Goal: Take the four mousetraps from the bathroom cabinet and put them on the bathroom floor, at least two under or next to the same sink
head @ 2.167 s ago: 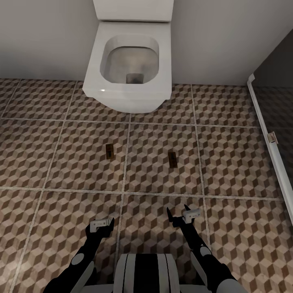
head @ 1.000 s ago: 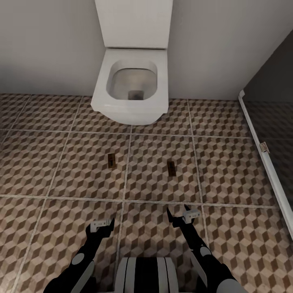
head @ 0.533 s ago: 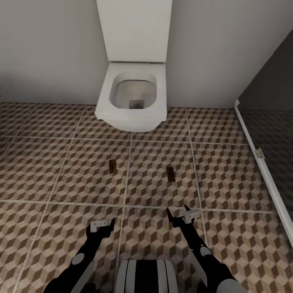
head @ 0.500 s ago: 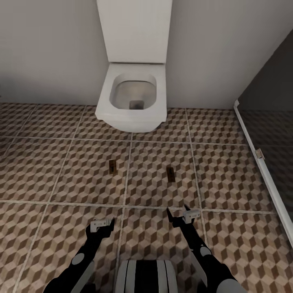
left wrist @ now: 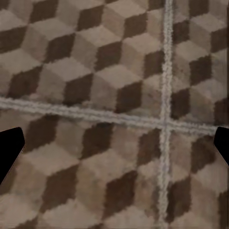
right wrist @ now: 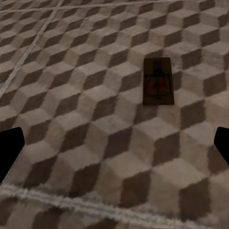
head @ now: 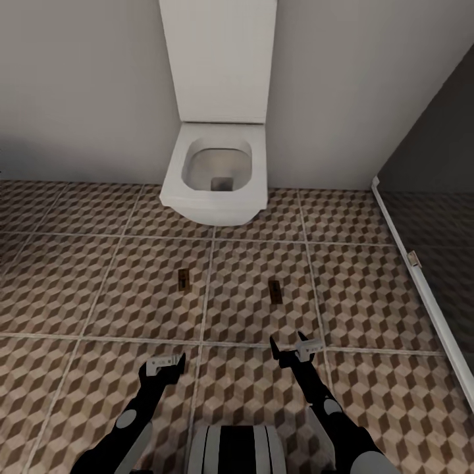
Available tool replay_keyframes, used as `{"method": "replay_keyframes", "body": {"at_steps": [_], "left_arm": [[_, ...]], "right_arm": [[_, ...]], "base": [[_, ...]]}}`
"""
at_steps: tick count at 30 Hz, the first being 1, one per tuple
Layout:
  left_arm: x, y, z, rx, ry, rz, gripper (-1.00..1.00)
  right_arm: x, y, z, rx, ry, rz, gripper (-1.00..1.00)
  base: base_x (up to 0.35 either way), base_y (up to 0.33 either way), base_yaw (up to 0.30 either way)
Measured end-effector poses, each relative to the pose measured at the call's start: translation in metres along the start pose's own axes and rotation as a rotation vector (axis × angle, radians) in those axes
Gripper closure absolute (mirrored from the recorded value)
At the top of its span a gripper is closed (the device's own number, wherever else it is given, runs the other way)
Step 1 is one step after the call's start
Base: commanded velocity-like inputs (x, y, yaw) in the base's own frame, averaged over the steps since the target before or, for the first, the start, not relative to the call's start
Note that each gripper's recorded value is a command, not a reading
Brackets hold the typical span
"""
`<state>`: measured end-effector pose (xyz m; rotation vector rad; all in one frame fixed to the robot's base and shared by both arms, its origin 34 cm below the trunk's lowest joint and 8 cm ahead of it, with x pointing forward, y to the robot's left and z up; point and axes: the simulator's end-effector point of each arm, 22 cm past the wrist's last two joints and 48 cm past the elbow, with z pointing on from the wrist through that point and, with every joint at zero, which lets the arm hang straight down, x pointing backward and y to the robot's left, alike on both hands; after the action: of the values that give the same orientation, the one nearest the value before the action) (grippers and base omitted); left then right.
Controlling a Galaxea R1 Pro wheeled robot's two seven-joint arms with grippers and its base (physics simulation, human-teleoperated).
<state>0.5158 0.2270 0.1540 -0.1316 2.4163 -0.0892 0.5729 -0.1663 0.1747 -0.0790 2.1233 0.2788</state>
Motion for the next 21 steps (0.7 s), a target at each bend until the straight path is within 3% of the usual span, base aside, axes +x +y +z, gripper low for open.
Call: {"method": "replay_keyframes", "body": {"at_steps": [21], "left_arm": [[-0.047,-0.007,-0.012,0.012,-0.084,0.003,-1.00]], "right_arm": [[-0.039,0.004,-0.005,-0.003,-0.052,-0.012,-1.00]], "base": [[0.000,0.000,0.000]]}}
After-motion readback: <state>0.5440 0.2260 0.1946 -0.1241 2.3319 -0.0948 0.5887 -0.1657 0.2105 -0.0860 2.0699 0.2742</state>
